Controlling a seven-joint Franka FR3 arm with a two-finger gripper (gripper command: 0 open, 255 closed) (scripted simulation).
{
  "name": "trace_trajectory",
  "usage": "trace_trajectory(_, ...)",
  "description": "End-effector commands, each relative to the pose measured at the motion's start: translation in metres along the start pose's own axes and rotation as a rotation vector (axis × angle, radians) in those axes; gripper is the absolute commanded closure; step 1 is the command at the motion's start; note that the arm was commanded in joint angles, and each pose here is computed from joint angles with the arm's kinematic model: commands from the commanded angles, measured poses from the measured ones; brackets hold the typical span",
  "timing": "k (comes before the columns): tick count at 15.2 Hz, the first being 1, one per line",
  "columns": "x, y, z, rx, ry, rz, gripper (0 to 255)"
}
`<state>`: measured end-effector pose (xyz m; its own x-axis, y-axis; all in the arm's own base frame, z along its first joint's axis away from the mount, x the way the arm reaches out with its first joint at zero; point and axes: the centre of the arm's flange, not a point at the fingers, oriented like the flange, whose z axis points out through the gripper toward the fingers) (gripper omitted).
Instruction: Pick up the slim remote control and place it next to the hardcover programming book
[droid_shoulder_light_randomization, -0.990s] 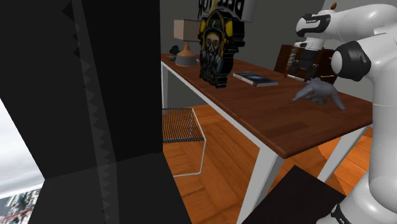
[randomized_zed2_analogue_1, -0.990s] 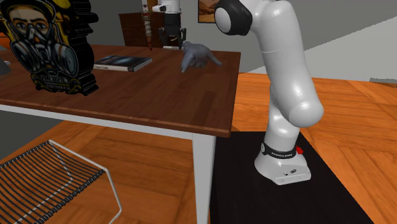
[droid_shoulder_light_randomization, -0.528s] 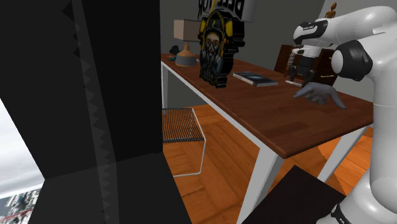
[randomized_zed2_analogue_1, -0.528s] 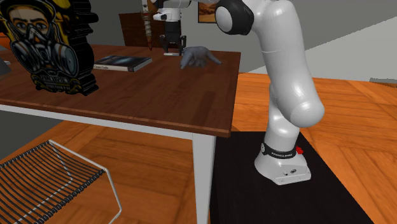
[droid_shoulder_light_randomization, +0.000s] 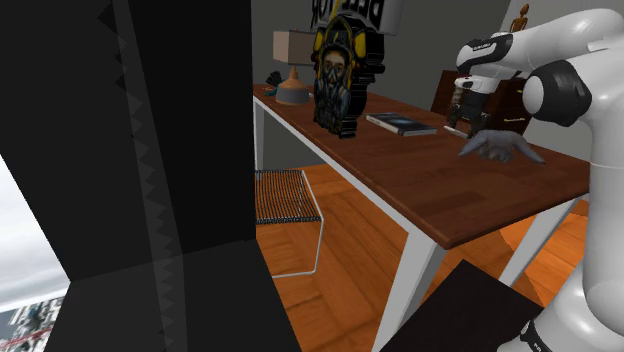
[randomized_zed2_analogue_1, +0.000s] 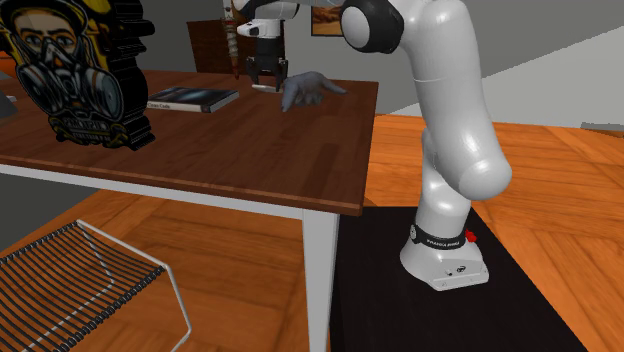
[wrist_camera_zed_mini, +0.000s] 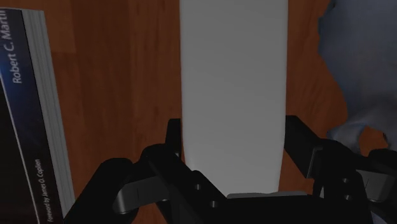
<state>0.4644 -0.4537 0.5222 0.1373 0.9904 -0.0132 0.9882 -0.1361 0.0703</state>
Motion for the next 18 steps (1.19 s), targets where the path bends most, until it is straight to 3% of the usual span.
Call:
trace_trajectory(1, -0.009, -0.013, 0.031, 0.062, 0.038, 0.024, 255)
trace_trajectory(6, -0.009, -0.013, 0.031, 0.062, 0.038, 0.024, 255)
trace_trajectory(7, -0.01, -0.016, 0.03, 0.063, 0.039, 0.024, 0)
trace_trajectory(12, -0.009, -0.013, 0.031, 0.062, 0.038, 0.024, 0)
trace_trajectory(16, -0.011, -0.01, -0.019, 0.062, 0.038, 0.024, 0)
trace_trajectory(18, -0.011, -0.01, -0.019, 0.062, 0.038, 0.024, 0)
